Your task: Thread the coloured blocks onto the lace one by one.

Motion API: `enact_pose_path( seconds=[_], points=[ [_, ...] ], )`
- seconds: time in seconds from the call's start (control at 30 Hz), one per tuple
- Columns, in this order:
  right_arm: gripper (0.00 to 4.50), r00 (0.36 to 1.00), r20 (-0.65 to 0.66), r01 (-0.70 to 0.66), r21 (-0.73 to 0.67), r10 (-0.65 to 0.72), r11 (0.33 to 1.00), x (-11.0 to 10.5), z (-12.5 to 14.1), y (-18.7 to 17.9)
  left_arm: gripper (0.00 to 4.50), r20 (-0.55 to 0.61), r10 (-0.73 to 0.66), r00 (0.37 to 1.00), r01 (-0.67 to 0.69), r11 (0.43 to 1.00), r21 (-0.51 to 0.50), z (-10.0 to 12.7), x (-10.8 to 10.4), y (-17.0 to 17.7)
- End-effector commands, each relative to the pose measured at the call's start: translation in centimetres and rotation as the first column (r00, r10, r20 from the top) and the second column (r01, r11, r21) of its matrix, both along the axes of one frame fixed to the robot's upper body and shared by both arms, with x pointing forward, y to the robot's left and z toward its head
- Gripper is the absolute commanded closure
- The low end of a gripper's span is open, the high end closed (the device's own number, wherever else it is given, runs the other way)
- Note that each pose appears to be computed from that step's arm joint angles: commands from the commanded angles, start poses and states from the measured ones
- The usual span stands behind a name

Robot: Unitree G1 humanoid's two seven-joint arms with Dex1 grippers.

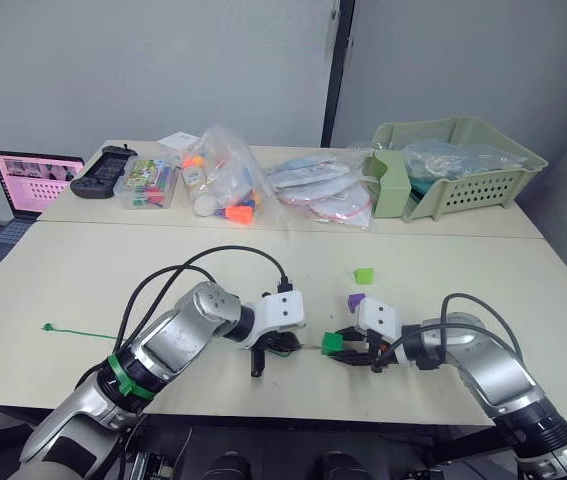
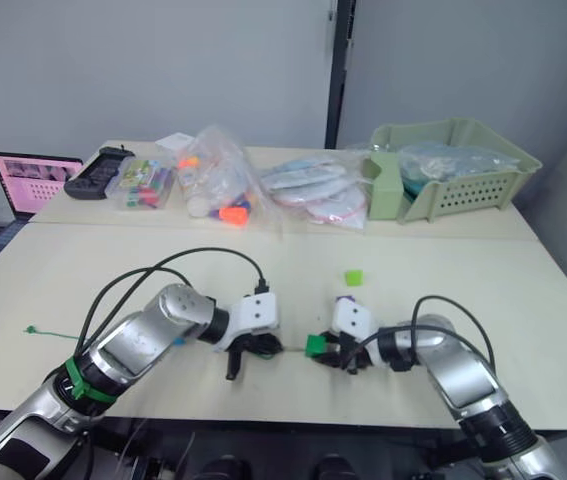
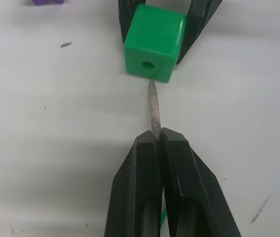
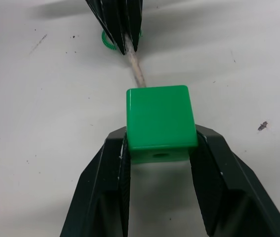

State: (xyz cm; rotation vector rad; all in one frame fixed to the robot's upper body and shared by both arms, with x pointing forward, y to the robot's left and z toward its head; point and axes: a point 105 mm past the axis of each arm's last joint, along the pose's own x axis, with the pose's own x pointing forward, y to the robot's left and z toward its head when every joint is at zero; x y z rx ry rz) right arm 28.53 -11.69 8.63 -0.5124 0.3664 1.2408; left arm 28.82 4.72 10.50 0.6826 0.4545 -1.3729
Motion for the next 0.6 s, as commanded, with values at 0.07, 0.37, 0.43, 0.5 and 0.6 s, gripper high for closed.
enact_pose_path(
  seconds=[0.07, 0.37, 0.43, 0.5, 0.6],
  points=[
    [3.32, 0.999, -0.048, -0.022, -0.032, 0.021, 0.999, -1.11, -1.14, -0.41, 4.5, 0.026, -0.004, 1.0, 0.005, 0.998, -0.06, 1.33, -0.1, -0.18],
    [3.32, 0.998, -0.054, -0.047, -0.039, 0.045, 0.998, -1.57, -1.46, -0.05, 4.5, 0.03, -0.017, 0.999, 0.019, 0.997, -0.081, 1.48, -0.35, -0.48],
    [3.32, 0.998, -0.052, -0.048, -0.039, 0.046, 0.998, -1.55, -1.42, -0.03, 4.5, 0.032, -0.019, 0.999, 0.022, 0.996, -0.082, 1.48, -0.34, -0.55],
    [3.32, 0.998, -0.052, -0.05, -0.04, 0.048, 0.998, -1.56, -1.39, -0.02, 4.5, 0.032, -0.022, 0.999, 0.024, 0.996, -0.086, 1.52, -0.37, -0.68],
    [3.32, 0.997, -0.052, -0.056, -0.04, 0.054, 0.998, -1.65, -1.33, 0.05, 4.5, 0.036, -0.024, 0.999, 0.027, 0.995, -0.091, 1.62, -0.37, -0.86]
  ],
)
